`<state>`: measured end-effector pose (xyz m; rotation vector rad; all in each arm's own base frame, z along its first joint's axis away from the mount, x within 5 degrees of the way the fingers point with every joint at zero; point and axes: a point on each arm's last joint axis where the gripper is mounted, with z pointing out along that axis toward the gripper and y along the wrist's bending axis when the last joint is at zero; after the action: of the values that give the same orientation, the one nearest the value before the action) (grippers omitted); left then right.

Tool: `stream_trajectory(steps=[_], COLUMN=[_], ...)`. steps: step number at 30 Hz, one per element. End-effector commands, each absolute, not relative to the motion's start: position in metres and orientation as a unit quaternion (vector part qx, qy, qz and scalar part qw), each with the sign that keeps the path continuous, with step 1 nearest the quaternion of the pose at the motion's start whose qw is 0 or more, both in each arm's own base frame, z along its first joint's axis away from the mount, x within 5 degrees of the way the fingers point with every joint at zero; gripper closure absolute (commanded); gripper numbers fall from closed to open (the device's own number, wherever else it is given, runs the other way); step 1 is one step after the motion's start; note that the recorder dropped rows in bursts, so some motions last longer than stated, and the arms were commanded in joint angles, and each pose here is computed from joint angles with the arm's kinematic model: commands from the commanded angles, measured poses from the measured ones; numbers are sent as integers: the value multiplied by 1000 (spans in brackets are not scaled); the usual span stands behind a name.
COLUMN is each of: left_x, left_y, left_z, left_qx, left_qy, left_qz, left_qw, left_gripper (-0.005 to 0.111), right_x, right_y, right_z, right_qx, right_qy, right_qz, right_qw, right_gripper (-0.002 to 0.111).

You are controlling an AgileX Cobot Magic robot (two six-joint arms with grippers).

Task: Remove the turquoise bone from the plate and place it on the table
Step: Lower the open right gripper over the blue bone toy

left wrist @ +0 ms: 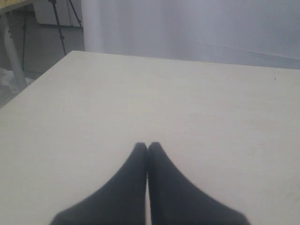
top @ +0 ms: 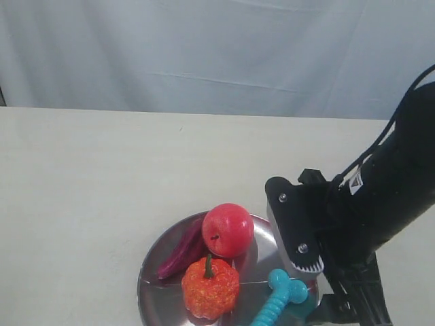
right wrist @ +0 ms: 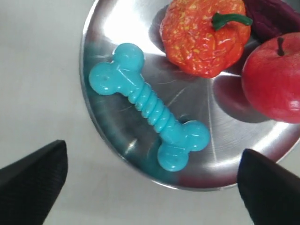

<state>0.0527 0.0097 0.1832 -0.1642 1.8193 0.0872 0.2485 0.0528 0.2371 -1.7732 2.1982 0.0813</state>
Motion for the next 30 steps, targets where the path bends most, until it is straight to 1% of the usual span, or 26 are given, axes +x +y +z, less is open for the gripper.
stream_trajectory(steps=[1, 7, 12, 24, 28, 30], left_x=[53, 53, 53, 53, 53, 53], left_y=[9, 9, 9, 9, 9, 9], left_z=[182, 182, 182, 182, 182, 182], left_qx=[-69, -69, -69, -69, -69, -69], left_qy=[788, 788, 788, 788, 788, 788], left_qz=[36, 36, 36, 36, 36, 36], left_qw=[611, 611, 611, 611, 611, 611], left_gripper=[107, 107, 107, 107, 107, 107], right_x=[254, 264, 273, 274, 278, 278], right_y=[52, 53, 55, 75, 76, 76], right_z=[230, 201, 184, 170, 170, 169], right_qx=[-649, -666, -671, -700, -698, -698], right_qy=[741, 734, 731, 704, 705, 705], right_qz=[5, 29, 29, 35, 22, 22], right_qw=[169, 127, 119, 111, 124, 124], right_gripper=[18, 18, 18, 18, 18, 21])
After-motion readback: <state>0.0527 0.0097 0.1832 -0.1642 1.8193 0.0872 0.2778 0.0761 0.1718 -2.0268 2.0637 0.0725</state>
